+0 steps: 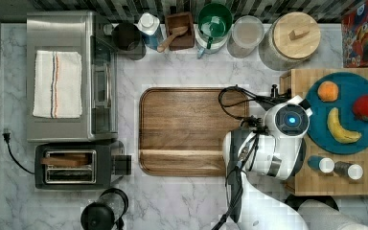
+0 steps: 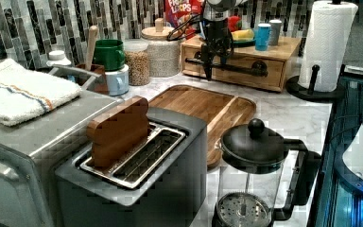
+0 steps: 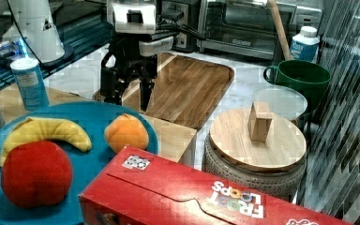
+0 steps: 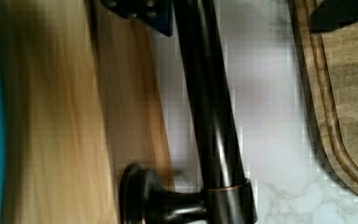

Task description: Open the drawer.

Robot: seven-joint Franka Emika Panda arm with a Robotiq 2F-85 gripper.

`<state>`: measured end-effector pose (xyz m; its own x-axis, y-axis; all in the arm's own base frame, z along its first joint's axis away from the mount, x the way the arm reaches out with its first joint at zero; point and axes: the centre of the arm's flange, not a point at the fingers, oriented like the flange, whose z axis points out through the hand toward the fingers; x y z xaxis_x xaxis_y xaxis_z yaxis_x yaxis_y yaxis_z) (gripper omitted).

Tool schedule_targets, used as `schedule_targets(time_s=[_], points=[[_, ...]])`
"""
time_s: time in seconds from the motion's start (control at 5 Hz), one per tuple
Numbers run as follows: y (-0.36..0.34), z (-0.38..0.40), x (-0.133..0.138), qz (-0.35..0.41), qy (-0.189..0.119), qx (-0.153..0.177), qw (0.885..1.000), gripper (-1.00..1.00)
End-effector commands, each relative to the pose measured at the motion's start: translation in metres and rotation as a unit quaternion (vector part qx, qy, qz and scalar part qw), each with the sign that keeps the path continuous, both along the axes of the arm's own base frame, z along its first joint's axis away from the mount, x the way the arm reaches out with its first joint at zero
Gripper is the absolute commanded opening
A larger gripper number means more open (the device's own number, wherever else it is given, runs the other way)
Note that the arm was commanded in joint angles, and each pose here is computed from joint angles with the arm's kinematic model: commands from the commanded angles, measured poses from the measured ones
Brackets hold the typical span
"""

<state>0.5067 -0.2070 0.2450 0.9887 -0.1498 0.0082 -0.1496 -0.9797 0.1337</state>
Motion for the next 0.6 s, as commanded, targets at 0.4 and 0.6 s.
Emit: schedule_targets(time_s=[0.4,0.6], points=[[0.117,0.008,0.019,0.046,-0.037,0.019,0.998,1.0],[0.151,-0.001,0.023,0.059,-0.036,0.016,0.997,1.0]])
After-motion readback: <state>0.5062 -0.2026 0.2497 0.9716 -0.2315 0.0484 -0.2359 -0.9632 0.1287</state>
